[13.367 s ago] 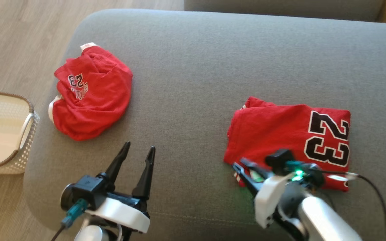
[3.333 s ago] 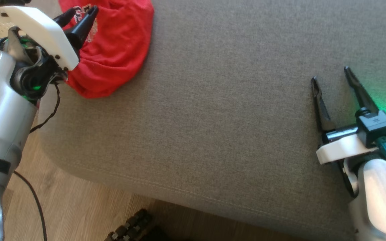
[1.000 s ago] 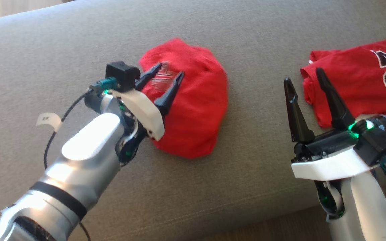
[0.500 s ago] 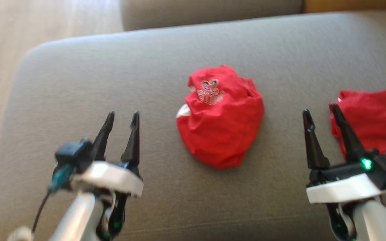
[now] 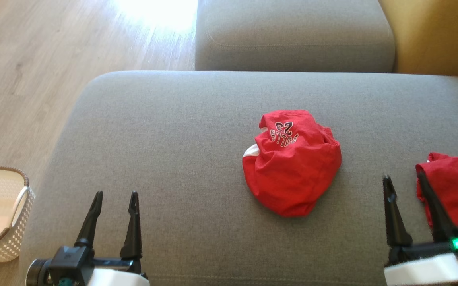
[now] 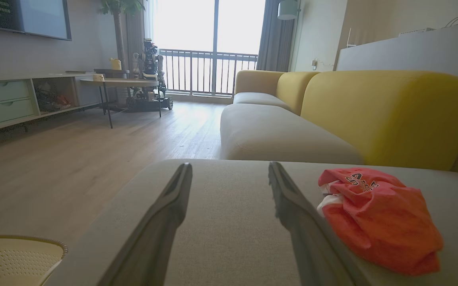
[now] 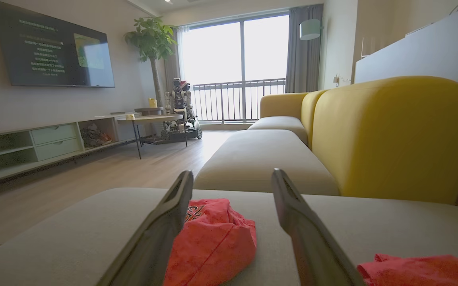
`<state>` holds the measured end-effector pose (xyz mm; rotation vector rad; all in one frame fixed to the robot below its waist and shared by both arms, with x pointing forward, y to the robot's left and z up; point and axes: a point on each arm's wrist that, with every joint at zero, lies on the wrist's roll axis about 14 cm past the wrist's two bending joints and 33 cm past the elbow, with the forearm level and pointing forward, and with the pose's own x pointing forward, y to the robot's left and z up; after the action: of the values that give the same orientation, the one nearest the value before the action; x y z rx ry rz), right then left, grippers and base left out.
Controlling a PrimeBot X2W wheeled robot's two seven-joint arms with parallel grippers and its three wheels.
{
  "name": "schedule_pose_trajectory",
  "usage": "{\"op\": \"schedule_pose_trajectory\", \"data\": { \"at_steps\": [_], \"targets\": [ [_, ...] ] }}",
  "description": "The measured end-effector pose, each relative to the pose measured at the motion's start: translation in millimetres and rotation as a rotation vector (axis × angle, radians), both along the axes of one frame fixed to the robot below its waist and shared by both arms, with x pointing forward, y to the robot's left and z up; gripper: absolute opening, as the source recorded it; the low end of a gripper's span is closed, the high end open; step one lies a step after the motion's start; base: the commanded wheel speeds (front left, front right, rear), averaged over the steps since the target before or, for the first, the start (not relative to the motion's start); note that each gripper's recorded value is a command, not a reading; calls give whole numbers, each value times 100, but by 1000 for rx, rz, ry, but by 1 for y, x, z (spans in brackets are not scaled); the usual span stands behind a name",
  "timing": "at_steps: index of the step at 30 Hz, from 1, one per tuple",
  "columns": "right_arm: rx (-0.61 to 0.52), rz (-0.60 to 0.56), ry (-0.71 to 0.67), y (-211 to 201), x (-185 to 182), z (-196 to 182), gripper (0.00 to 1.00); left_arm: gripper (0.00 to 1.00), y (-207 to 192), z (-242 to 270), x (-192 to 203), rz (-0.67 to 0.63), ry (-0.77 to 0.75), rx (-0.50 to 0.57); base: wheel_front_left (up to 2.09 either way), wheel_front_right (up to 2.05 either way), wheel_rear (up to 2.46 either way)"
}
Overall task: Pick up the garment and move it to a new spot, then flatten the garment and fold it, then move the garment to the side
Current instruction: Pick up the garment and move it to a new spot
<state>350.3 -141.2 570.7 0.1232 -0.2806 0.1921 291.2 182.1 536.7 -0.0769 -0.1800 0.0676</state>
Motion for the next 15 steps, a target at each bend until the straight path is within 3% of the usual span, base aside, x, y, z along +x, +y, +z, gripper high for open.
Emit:
{"op": "schedule_pose_trajectory", "data": {
  "at_steps": [5,15],
  "targets": [
    [-9,-3,104,-3,-13,-33,100,100,2,-5,-9,14,14,16,0,0,0],
    [-4,2,145,0,-15,-45,100,100,0,-19,-10,-4,58,19,0,0,0]
  ]
}}
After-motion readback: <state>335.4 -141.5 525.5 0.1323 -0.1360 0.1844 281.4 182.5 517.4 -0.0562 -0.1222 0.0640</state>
